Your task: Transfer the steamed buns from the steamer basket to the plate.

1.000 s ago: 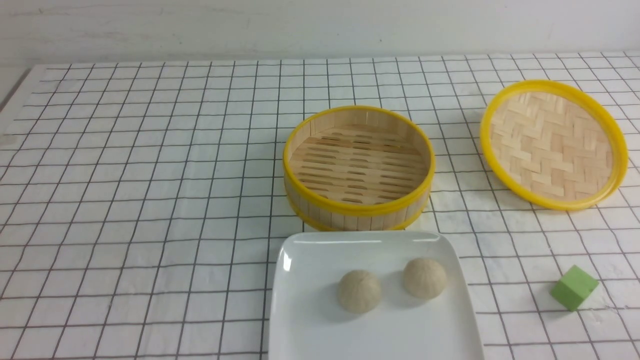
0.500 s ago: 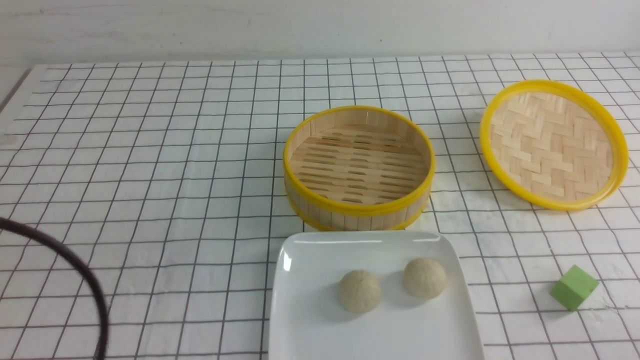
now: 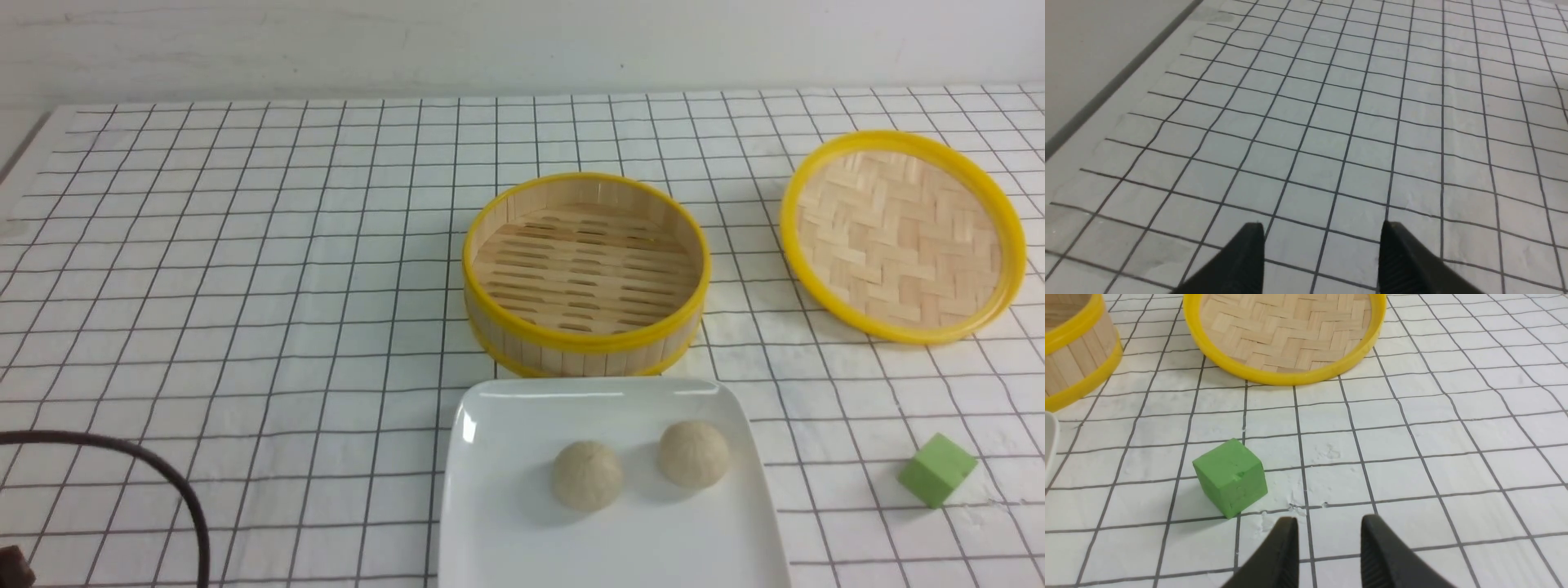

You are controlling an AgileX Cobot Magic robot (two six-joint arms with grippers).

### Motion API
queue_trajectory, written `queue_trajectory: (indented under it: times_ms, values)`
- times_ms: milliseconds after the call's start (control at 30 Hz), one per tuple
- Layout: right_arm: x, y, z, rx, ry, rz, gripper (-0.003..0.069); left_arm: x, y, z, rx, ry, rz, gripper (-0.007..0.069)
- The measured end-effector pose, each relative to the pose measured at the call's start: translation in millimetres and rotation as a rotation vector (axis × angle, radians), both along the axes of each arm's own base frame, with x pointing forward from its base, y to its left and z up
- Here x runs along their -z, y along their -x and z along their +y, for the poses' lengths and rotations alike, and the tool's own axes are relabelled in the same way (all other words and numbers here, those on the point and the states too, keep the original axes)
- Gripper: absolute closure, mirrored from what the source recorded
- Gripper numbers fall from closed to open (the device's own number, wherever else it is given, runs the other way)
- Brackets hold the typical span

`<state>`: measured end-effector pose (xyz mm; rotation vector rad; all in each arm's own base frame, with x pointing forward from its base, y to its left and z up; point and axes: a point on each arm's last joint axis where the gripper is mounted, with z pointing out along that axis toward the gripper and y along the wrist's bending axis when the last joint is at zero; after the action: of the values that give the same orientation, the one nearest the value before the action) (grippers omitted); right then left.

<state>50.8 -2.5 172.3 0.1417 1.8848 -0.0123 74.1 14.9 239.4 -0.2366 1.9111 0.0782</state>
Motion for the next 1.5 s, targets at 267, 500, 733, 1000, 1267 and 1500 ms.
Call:
queue_trajectory:
  times_ms: [267,500,733,1000,1267,1500]
  values:
    - [0.0,0.0,0.0,0.0,0.0,0.0,0.0419,19.2,10.2,2.6,-0.017,-0.053,0.019,0.0228]
    - [0.0,0.0,0.0,0.0,0.0,0.0,0.0419,40.1,18.9,2.1,-0.018,-0.054,-0.008,0.0228]
    - [0.0,0.0,0.0,0.0,0.0,0.0,0.0419,52.6,23.3,1.5,-0.02,-0.038,-0.026,0.0228]
    - [0.0,0.0,0.0,0.0,0.0,0.0,0.0419,67.0,24.6,0.4,-0.016,-0.007,-0.021,0.0228]
    - [0.0,0.0,0.0,0.0,0.0,0.0,0.0419,67.0,23.5,-1.1,-0.008,0.013,-0.046,0.0228]
    - [0.0,0.0,0.0,0.0,0.0,0.0,0.0419,67.2,23.4,-1.2,-0.008,0.017,-0.047,0.0228]
